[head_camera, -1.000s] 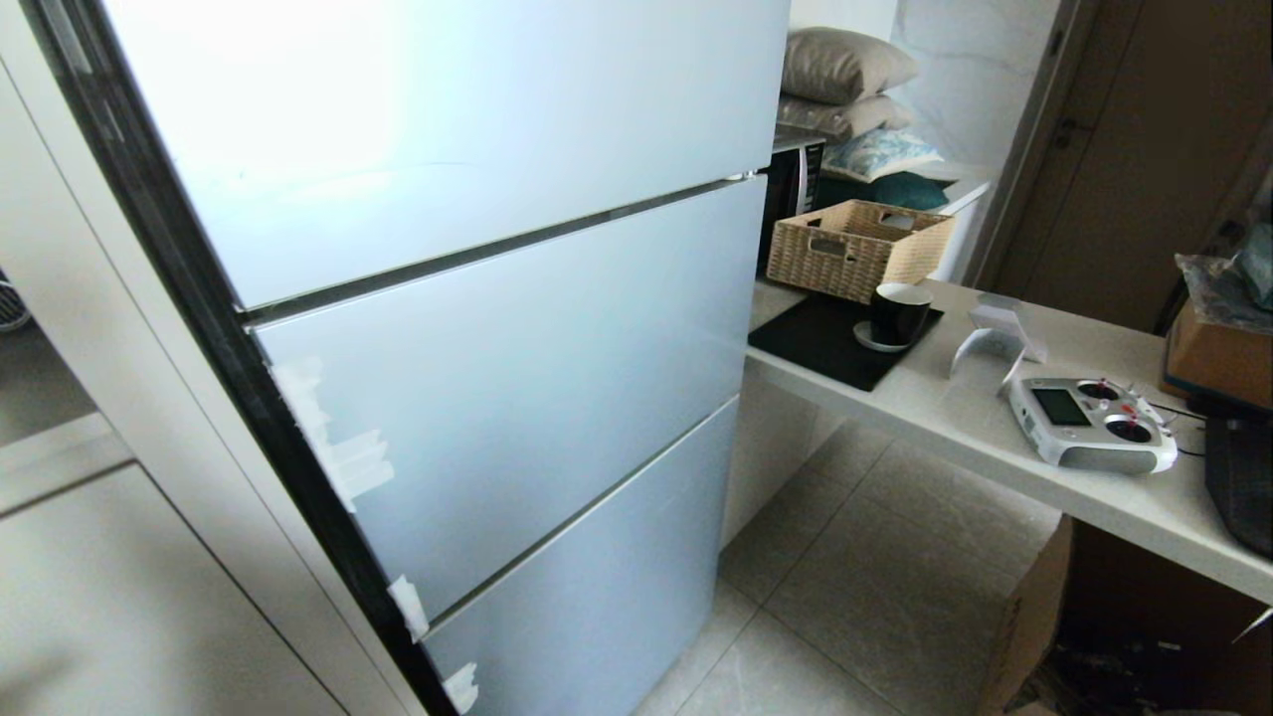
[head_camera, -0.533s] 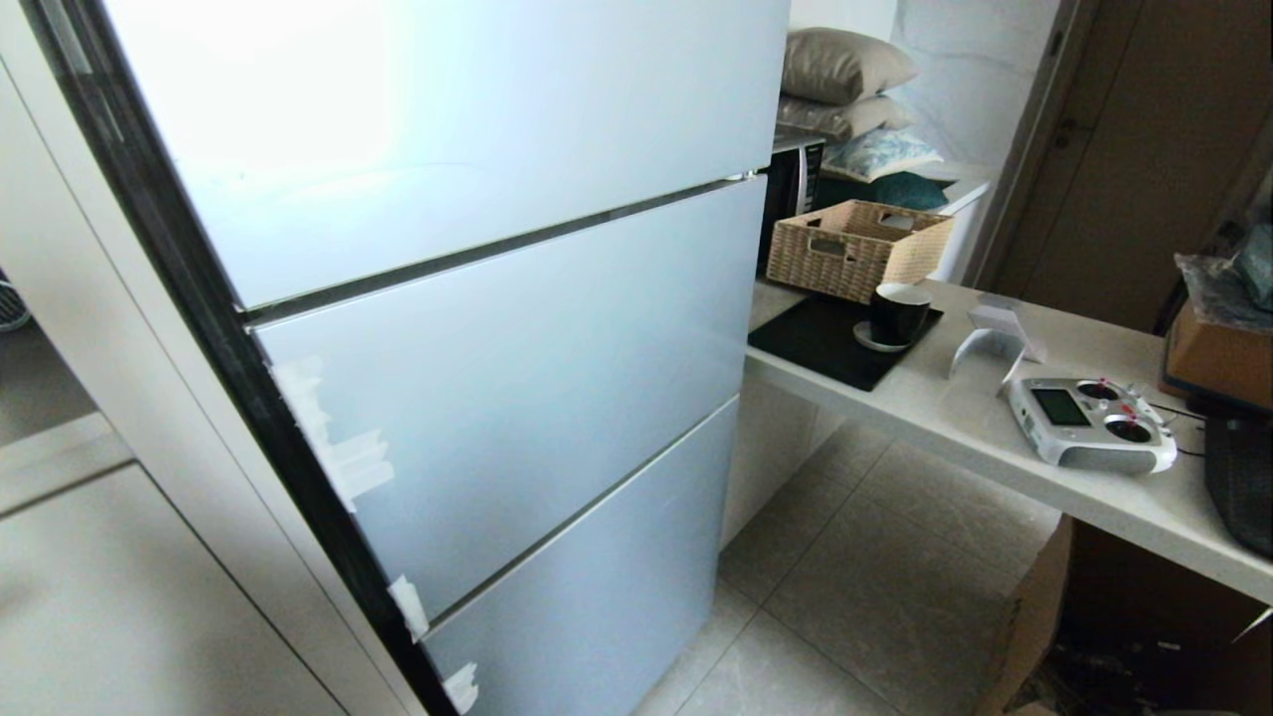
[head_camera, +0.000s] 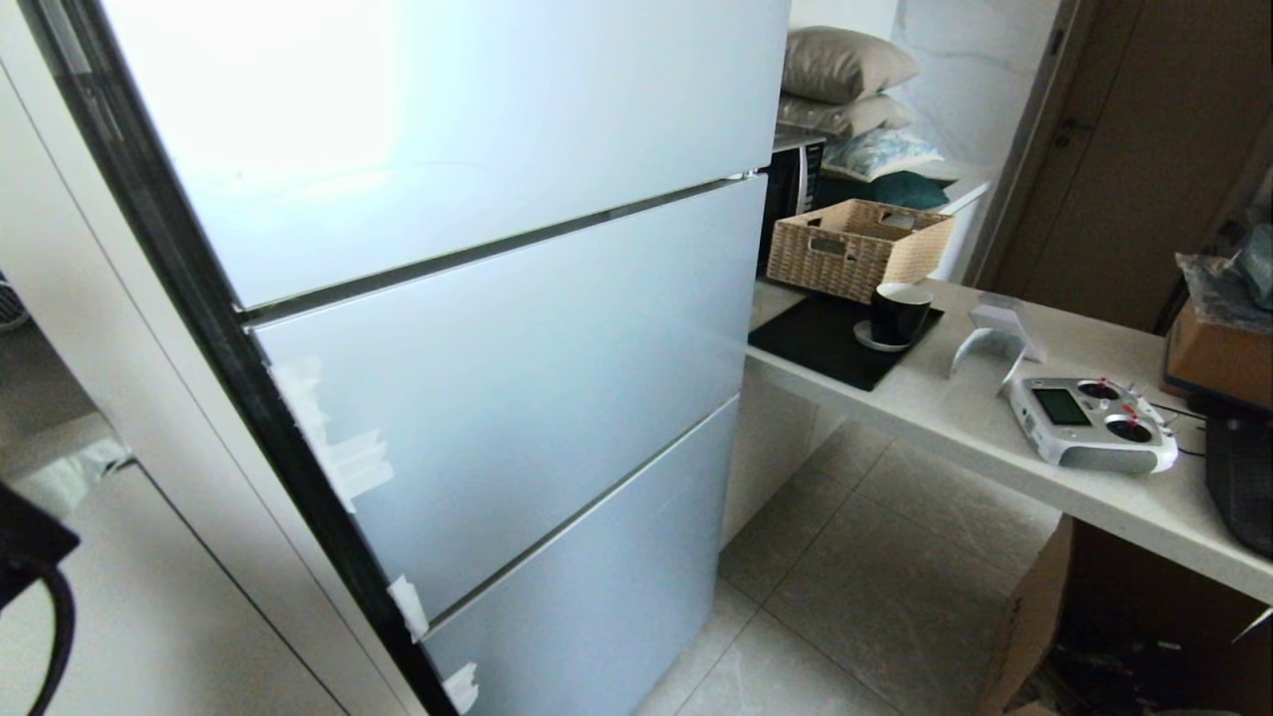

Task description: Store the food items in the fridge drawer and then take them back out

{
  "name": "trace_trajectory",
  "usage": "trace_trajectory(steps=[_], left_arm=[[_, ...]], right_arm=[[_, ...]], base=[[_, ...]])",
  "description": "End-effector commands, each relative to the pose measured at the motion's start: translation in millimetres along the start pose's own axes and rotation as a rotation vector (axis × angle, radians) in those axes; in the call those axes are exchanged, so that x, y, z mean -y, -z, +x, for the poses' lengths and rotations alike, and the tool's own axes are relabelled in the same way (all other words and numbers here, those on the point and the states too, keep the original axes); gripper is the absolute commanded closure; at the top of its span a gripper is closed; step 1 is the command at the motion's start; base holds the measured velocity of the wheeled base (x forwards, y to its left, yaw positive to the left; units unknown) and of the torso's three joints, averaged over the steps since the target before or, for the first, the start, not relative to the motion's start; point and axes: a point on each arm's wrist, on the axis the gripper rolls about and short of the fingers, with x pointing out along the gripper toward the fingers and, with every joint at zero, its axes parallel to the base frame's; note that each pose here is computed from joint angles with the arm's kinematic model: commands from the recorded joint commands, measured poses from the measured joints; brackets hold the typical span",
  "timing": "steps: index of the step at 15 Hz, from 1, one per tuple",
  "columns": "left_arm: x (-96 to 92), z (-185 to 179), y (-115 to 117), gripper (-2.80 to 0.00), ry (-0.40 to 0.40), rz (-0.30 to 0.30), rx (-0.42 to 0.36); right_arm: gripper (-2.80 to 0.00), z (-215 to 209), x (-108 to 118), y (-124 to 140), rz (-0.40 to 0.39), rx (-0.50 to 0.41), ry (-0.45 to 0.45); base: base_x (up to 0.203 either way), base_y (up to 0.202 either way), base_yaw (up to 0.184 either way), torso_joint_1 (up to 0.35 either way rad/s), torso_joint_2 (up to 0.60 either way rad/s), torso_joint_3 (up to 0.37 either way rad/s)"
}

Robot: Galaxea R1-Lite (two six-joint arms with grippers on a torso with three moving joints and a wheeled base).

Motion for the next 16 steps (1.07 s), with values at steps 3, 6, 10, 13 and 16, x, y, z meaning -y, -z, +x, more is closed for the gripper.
trace_trajectory(steps=[3, 6, 10, 13, 16], left_arm=[[2.4, 55.5, 11.5, 0.0, -0.074, -0.095, -0.032], [10.4, 70.0, 7.4, 0.0, -0.038, -0.127, 0.008], [25.0, 71.8, 14.9, 0.0, -0.016, -0.126, -0.009], [39.8, 81.4, 21.9, 0.0, -0.034, -0.126, -0.005], [41.1, 85.1, 23.7, 0.0, -0.034, -0.13, 0.003]], right_arm=[[0.0, 0.1, 0.0, 0.0, -0.001, -0.001, -0.001], [0.0, 0.1, 0.0, 0.0, -0.001, -0.002, -0.001], [0.0, 0.1, 0.0, 0.0, -0.001, -0.002, -0.001], [0.0, 0.1, 0.0, 0.0, -0.001, -0.002, -0.001], [0.0, 0.1, 0.0, 0.0, -0.001, -0.002, -0.001]], base=[[0.0, 0.0, 0.0, 0.0, 0.0, 0.0], [0.0, 0.0, 0.0, 0.0, 0.0, 0.0], [0.0, 0.0, 0.0, 0.0, 0.0, 0.0], [0.0, 0.0, 0.0, 0.0, 0.0, 0.0], [0.0, 0.0, 0.0, 0.0, 0.0, 0.0]])
